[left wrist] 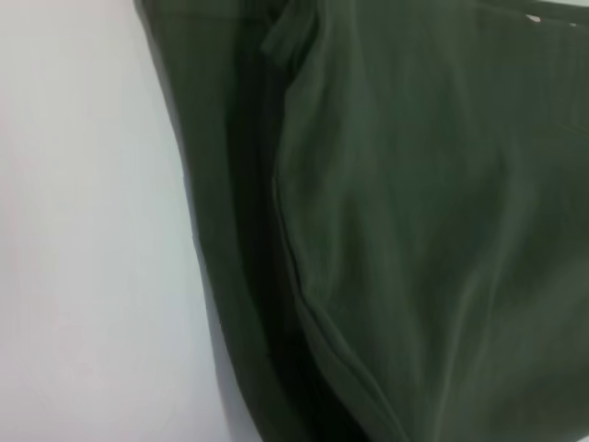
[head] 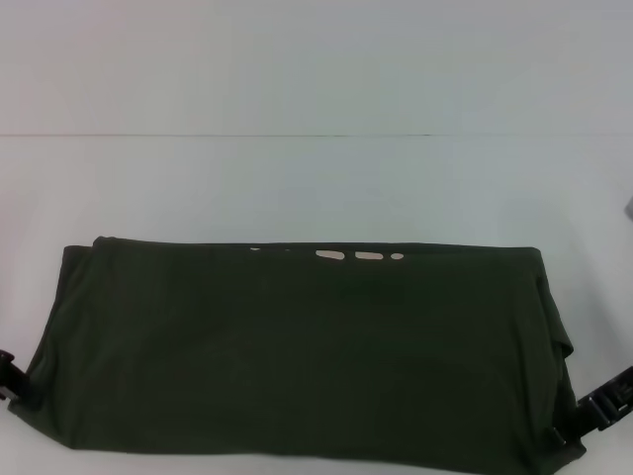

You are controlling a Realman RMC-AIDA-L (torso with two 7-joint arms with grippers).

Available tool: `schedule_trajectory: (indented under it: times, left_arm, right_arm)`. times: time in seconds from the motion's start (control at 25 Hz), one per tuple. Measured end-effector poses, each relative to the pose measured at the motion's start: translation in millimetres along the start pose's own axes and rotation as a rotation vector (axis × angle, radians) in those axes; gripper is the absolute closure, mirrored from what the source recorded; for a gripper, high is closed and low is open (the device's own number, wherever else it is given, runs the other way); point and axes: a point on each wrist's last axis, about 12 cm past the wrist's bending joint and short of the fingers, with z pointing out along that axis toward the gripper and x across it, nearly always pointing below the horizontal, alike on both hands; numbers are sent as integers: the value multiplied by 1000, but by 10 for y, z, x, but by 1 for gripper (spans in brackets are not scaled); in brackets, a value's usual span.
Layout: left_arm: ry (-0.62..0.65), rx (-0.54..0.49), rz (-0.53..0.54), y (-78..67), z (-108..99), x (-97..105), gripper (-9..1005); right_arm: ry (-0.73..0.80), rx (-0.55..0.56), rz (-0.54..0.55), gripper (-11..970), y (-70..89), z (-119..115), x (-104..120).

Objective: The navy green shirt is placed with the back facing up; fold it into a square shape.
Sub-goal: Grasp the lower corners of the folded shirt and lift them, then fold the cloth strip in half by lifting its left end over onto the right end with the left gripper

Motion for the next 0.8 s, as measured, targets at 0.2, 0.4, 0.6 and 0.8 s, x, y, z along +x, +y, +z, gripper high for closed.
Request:
schedule_trajectory:
  times: [0.2,0.4,0.6,0.8]
  left_arm:
    - [-7,0,-5,11,-2,6,983]
    - [-8,0,-5,13,-2,8,982]
    - [-13,-1,-7,18,-4,6,982]
    - [-21,-5,-14,23,0,-2,982]
  right_arm:
    - [-37,-7,-11,690,27,-129,-25]
    - [-43,3,-4,490,6,-192,-22]
    - [-118,2,-17,232,-22,-373,-27]
    - [-279,-77,-177,55,80,-511,-103]
